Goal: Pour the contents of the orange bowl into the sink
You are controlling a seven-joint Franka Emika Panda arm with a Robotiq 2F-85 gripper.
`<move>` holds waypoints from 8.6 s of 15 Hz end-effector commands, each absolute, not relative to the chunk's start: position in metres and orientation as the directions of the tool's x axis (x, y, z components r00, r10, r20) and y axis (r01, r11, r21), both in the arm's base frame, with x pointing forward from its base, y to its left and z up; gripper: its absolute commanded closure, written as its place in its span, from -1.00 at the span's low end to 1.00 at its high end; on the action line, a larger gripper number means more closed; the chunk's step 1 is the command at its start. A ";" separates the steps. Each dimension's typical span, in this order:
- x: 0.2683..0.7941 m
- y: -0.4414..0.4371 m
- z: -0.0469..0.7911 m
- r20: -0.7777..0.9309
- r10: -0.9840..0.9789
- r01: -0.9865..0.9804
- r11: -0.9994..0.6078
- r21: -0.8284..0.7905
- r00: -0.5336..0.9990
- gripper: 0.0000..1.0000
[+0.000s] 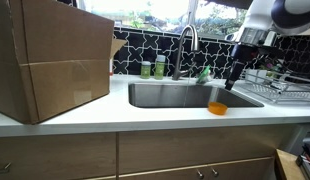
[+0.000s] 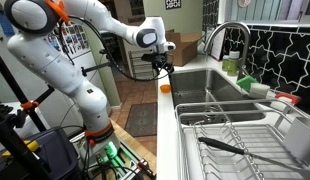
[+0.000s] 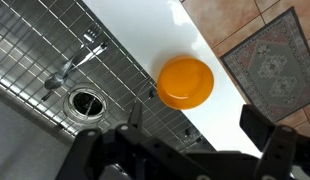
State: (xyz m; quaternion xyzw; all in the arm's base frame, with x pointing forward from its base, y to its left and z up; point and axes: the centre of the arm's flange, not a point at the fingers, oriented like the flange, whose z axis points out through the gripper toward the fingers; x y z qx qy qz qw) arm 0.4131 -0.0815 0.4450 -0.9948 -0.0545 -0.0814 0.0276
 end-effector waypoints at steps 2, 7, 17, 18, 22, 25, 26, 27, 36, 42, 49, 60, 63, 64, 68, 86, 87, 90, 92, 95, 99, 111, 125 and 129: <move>0.416 -0.098 0.415 0.123 0.199 0.208 -0.976 -0.065 0.972 -1.00; 0.423 -0.107 0.394 0.105 0.244 0.252 -0.965 -0.072 0.964 -0.93; 0.446 -0.106 0.365 0.147 0.254 0.270 -0.958 -0.096 0.956 -0.51; 0.448 -0.106 0.363 0.150 0.254 0.270 -0.958 -0.097 0.955 -0.53; 0.452 -0.106 0.360 0.159 0.250 0.268 -0.958 -0.105 0.955 -0.19; 0.453 -0.104 0.358 0.157 0.252 0.271 -0.956 -0.112 0.955 -0.08; 0.453 -0.104 0.358 0.156 0.254 0.273 -0.955 -0.113 0.955 0.07; 0.453 -0.104 0.357 0.155 0.255 0.274 -0.955 -0.114 0.954 0.14; 0.453 -0.104 0.360 0.157 0.254 0.273 -0.955 -0.115 0.954 1.00; 0.445 -0.106 0.385 0.168 0.250 0.268 -0.959 -0.094 0.954 0.98; 0.393 -0.140 0.460 0.178 0.179 0.199 -0.975 -0.101 0.968 0.98; 0.392 -0.147 0.468 0.201 0.176 0.199 -0.975 -0.102 0.964 0.92; 0.394 -0.173 0.474 0.244 0.099 0.108 -0.994 -0.021 0.965 0.98; 0.394 -0.187 0.478 0.265 0.058 0.056 -0.998 0.014 0.962 0.98; 0.395 -0.242 0.487 0.329 -0.048 -0.105 -0.982 0.159 0.943 0.98; 0.444 -0.238 0.467 0.394 0.079 -0.265 -0.617 0.741 0.916 0.98; 0.444 -0.238 0.465 0.389 0.061 -0.268 -0.627 0.732 0.919 0.98; 0.444 -0.242 0.460 0.384 0.027 -0.275 -0.651 0.707 0.923 0.98; 0.443 -0.243 0.458 0.386 0.024 -0.278 -0.654 0.704 0.922 0.98; 0.442 -0.242 0.459 0.404 0.057 -0.282 -0.627 0.726 0.913 0.98; 0.442 -0.230 0.469 0.417 0.205 -0.275 -0.493 0.826 0.885 0.98; 0.447 -0.210 0.477 0.293 0.479 -0.249 -0.155 0.956 0.827 0.98; 0.421 -0.231 0.487 0.428 0.235 -0.212 -0.608 0.765 0.873 0.98; 0.419 -0.229 0.484 0.414 0.175 -0.153 -0.747 0.647 0.893 0.98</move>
